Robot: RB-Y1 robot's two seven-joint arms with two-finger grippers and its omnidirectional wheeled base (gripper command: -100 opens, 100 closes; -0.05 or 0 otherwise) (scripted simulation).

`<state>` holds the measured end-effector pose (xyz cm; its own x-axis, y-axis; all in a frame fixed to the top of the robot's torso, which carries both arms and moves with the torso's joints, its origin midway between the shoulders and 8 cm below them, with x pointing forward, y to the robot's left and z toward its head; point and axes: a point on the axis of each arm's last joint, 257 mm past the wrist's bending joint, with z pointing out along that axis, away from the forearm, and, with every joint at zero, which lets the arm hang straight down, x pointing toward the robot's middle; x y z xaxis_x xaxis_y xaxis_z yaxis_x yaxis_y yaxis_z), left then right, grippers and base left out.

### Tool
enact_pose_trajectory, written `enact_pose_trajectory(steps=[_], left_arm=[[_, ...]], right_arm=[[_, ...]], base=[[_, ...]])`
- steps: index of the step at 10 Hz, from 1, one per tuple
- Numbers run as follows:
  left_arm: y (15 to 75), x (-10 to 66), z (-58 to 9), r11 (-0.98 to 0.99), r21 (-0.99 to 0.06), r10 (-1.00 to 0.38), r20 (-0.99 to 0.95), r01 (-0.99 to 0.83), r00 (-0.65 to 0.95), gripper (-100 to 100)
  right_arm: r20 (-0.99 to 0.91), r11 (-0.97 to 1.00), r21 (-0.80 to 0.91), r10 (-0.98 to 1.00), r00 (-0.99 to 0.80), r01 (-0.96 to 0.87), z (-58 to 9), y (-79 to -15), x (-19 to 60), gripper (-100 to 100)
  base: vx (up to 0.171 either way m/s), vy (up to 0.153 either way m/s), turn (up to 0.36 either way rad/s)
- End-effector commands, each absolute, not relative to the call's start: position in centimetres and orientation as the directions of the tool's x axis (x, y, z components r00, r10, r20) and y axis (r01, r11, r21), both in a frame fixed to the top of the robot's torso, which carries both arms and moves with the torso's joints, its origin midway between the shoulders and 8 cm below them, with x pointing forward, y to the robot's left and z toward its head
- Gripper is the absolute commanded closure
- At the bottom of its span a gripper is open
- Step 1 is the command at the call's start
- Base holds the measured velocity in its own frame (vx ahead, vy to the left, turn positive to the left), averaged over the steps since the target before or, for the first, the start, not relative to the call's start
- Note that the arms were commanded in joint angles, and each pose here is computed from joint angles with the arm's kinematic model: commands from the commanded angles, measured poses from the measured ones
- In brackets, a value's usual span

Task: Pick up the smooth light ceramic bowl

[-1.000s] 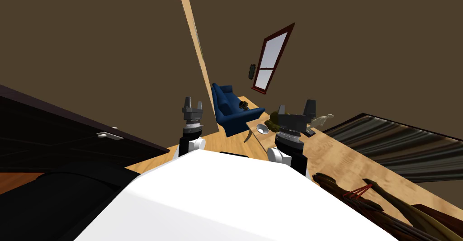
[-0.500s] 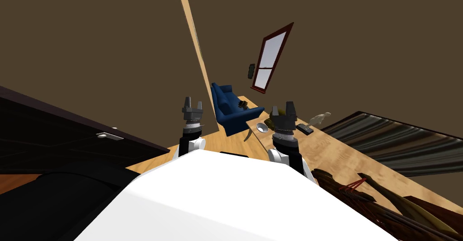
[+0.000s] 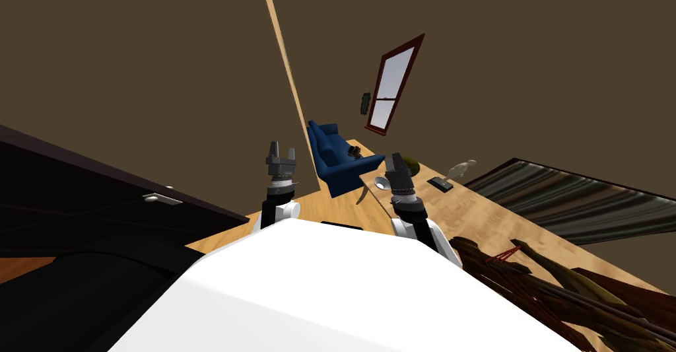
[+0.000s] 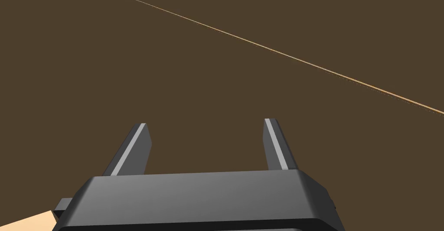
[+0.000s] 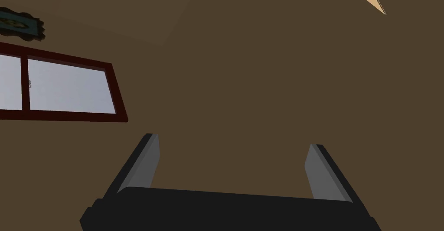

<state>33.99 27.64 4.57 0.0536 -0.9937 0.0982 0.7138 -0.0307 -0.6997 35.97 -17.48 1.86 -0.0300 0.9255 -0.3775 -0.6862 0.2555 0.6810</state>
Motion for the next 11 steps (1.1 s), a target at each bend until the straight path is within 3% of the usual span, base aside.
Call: enact_pose_trajectory(steps=[1,11], left_arm=[[27.6,34.0,4.6,-0.031,-0.7,-0.994,0.098,0.714,0.054,0],[27.6,34.0,4.6,-0.031,-0.7,-0.994,0.098,0.714,0.054,0]], right_arm=[[-0.458,0.305,0.669,0.887,-0.053,-0.678,0.5,-16.0,36.4,-100],[-0.795,0.535,0.51,0.592,-0.132,-0.674,-8.0,-10.5,37.2,-100]], base=[[-0.073,0.024,-0.042],[-0.061,0.029,-0.034]])
